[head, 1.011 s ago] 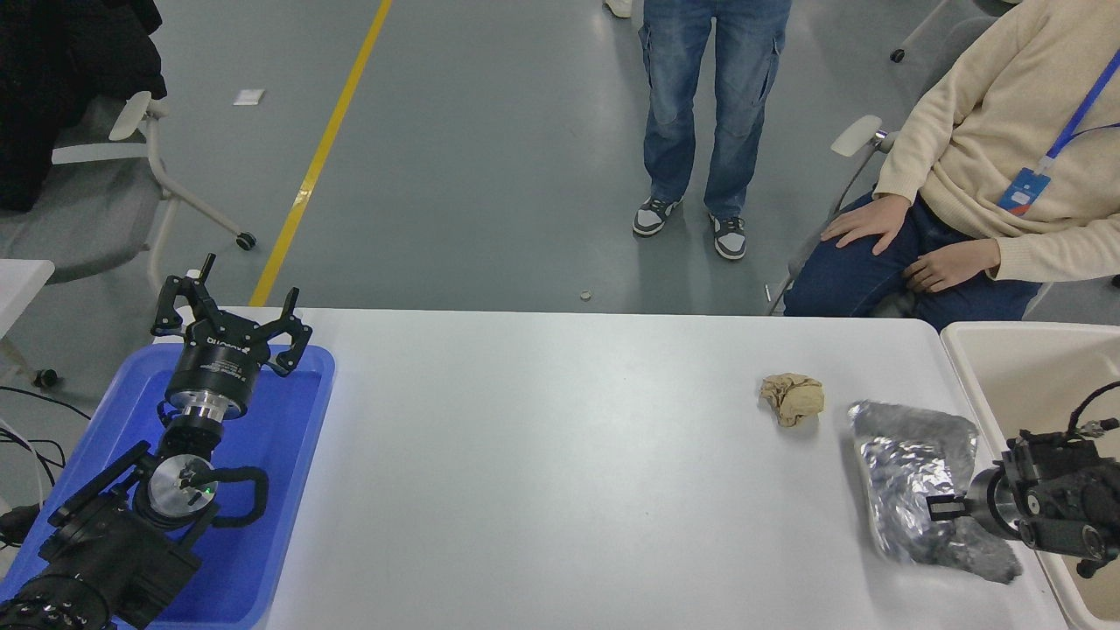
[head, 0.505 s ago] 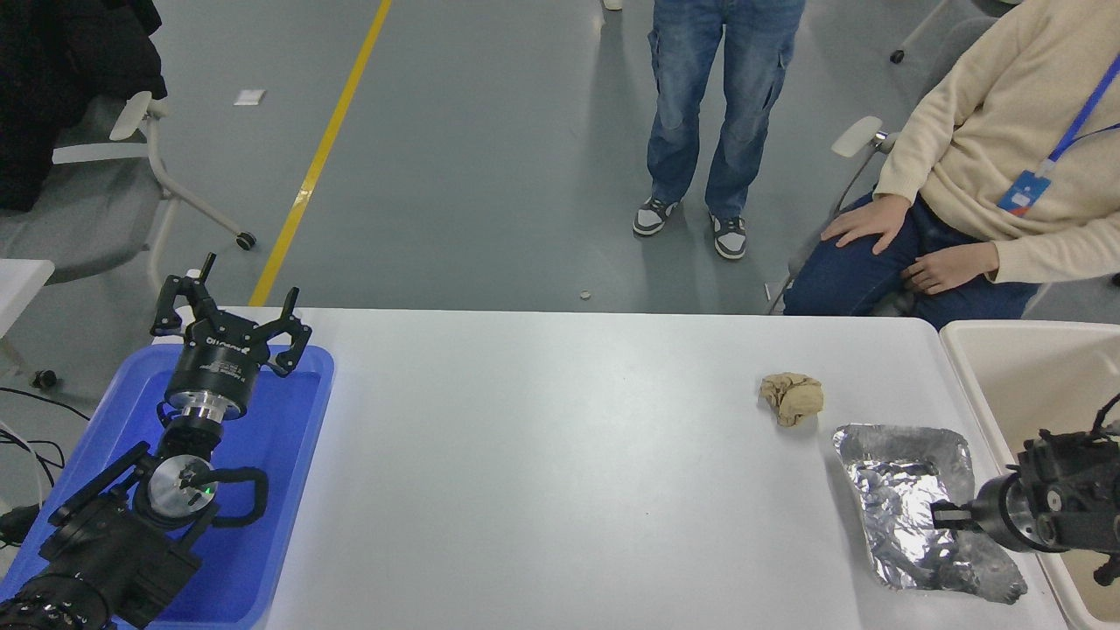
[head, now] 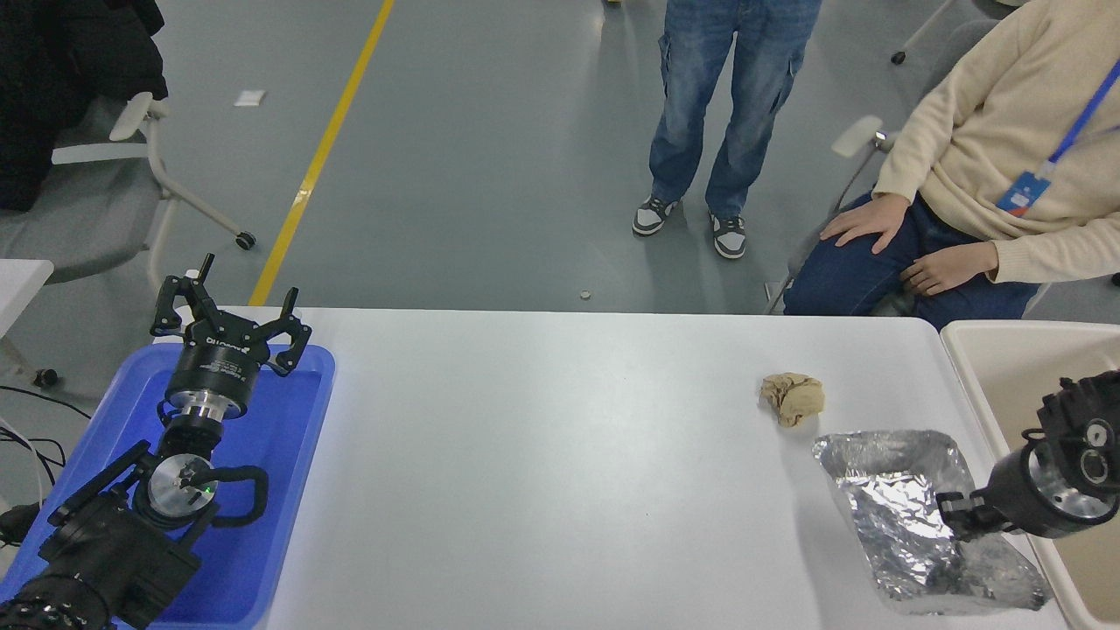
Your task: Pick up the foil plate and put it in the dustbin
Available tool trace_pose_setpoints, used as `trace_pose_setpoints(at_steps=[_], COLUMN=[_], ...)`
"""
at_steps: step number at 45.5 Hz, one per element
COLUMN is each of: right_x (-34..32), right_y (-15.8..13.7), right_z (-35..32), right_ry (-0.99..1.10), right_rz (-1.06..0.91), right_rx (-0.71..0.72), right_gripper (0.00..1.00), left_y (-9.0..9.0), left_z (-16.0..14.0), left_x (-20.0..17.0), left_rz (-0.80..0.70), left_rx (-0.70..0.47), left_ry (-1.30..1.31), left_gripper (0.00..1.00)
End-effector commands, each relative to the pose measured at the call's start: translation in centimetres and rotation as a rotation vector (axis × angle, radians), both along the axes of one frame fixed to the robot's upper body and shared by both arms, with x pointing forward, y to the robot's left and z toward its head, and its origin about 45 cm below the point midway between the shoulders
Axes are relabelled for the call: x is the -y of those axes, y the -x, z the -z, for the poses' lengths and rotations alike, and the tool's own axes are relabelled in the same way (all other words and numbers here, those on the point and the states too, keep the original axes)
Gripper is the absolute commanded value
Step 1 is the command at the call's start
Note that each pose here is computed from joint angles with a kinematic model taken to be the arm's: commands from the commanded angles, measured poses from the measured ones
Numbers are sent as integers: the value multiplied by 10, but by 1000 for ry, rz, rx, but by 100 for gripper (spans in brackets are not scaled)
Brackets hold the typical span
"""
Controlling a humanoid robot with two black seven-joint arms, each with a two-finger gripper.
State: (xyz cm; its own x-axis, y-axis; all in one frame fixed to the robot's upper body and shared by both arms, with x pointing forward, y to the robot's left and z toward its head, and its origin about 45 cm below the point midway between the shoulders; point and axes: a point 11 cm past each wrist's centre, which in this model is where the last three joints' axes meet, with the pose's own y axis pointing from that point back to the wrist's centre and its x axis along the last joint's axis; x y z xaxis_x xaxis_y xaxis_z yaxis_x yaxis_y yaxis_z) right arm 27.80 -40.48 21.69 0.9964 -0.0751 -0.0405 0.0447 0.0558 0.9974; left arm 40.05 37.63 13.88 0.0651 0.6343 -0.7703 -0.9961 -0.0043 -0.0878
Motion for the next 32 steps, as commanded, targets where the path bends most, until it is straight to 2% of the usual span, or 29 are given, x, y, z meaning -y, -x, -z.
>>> trace_pose_setpoints(at_steps=[1,9,18,32], right_x=[-8,-19,-30,-24], right_y=[-22,-47,-60,-59], right_z=[-86,-142,-183,-211], right_ry=[5,15,17,66], right_rz=[13,-22,-53,-18], right_rx=[13,173,287,333], right_gripper=[0,0,0,0], left_y=[0,0,0,0], left_z=[0,0,0,0], left_x=[0,0,0,0], left_rz=[-1,-1,0,-1], left_rx=[0,0,0,-2], left_ry=[1,1,-1,-1], left_gripper=[100,100,100,100])
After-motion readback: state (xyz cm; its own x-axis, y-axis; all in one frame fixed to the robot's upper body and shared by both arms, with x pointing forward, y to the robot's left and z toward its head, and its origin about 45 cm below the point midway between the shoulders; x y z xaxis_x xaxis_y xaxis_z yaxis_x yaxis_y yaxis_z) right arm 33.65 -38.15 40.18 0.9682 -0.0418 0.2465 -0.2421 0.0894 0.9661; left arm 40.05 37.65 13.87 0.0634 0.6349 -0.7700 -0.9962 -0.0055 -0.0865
